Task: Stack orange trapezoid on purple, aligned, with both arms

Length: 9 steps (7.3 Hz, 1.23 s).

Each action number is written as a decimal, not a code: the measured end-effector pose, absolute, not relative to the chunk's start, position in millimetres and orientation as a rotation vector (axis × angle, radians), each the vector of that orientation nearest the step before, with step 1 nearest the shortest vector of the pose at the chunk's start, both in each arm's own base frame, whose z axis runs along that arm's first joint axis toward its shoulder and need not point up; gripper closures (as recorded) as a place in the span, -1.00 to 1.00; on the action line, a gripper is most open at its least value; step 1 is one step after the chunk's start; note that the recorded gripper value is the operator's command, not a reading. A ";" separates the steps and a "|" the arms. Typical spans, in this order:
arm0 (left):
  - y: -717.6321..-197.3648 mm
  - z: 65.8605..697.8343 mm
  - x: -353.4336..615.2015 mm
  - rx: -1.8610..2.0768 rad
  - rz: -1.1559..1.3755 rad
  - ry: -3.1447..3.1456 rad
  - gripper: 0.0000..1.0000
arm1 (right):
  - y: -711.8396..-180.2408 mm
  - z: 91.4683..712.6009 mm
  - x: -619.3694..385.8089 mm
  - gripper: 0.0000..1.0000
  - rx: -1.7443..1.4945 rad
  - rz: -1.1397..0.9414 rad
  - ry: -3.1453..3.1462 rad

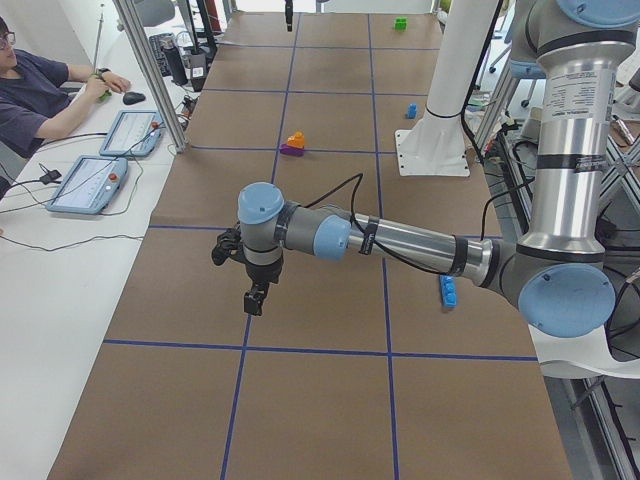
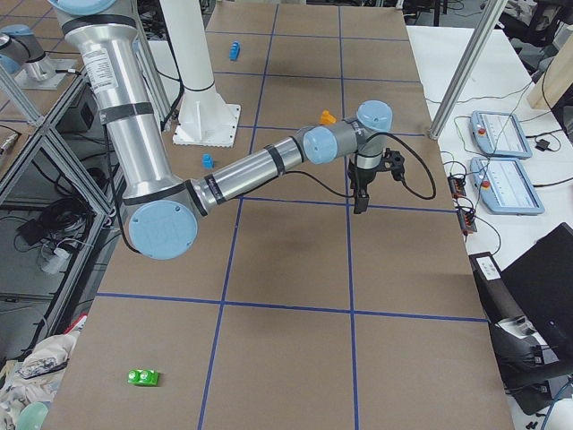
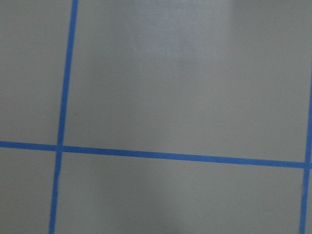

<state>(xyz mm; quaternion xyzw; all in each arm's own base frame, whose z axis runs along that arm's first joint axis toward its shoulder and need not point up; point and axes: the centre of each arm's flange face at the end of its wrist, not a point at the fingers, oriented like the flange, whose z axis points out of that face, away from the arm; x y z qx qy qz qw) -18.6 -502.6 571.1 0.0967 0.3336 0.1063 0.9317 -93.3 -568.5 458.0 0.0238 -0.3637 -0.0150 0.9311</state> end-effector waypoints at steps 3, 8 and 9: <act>-483.6 595.3 -43.6 0.168 0.158 0.679 -1.00 | -545.9 549.8 -26.2 -1.00 0.014 0.077 -0.732; -460.2 627.5 -42.6 0.036 0.113 0.703 -1.00 | -519.8 618.9 28.1 -1.00 0.024 0.018 -0.781; -458.7 627.9 -39.7 0.020 0.108 0.737 -1.00 | -513.6 625.8 32.3 -1.00 0.015 0.024 -0.783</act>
